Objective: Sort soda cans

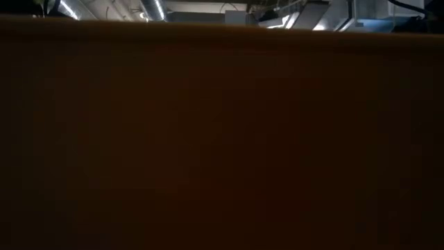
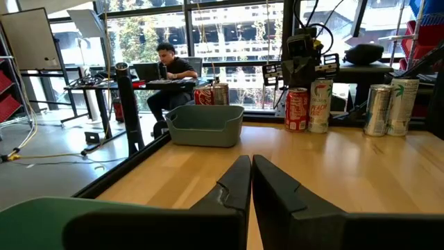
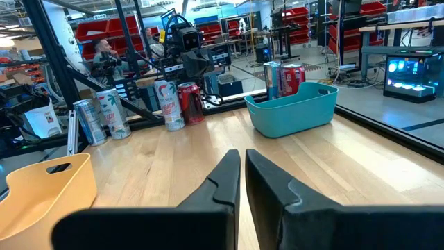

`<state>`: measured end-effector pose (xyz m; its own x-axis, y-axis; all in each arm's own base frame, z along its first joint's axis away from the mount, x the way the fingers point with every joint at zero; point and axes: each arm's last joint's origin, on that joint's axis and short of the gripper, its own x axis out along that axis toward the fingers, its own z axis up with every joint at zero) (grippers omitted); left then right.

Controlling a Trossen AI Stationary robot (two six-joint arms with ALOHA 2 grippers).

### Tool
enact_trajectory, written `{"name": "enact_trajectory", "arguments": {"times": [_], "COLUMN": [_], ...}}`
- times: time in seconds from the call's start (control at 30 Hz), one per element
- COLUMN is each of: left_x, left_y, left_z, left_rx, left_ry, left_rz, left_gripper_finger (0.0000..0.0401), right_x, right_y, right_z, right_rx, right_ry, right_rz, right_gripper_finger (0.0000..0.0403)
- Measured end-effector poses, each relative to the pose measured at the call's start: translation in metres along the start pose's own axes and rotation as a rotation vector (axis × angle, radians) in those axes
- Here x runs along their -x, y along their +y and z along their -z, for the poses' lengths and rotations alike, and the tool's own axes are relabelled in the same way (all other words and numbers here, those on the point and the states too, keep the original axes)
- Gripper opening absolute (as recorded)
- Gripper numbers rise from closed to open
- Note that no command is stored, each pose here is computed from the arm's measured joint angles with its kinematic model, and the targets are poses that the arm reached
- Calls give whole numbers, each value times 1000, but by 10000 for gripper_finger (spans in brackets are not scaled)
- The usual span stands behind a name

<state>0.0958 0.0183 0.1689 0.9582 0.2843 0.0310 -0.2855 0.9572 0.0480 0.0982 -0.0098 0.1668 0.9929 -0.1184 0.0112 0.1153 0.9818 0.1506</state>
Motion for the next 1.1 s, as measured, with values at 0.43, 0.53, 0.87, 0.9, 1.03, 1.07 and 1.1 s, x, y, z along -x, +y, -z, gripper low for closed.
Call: {"name": "enact_trajectory", "arguments": {"times": [0.43, 0.53, 0.87, 0.9, 1.03, 1.07, 1.1], "left_x": [0, 0, 0, 0, 0, 0, 0], "left_y": [0, 0, 0, 0, 0, 0, 0], "left_z": [0, 0, 0, 0, 0, -1, -1], "left_rx": [-13, -25, 50, 47, 28, 27, 28], "left_ry": [0, -1, -2, -2, -4, -7, -11], "left_rz": [0, 0, 0, -1, 0, 0, -1], "left_gripper_finger": [8, 8, 8, 8, 8, 8, 8], "right_x": [0, 0, 0, 0, 1, 1, 1], "right_y": [0, 1, 1, 1, 1, 1, 1], "right_z": [-1, -2, -2, -2, -3, -3, -3], "right_rx": [-33, -81, -67, -54, -34, -34, -34], "right_ry": [-14, -6, 0, 1, 1, 1, 0], "right_rz": [10, -31, -38, -38, -38, -38, -38], "right_gripper_finger": [26, 26, 26, 26, 26, 26, 26]}}
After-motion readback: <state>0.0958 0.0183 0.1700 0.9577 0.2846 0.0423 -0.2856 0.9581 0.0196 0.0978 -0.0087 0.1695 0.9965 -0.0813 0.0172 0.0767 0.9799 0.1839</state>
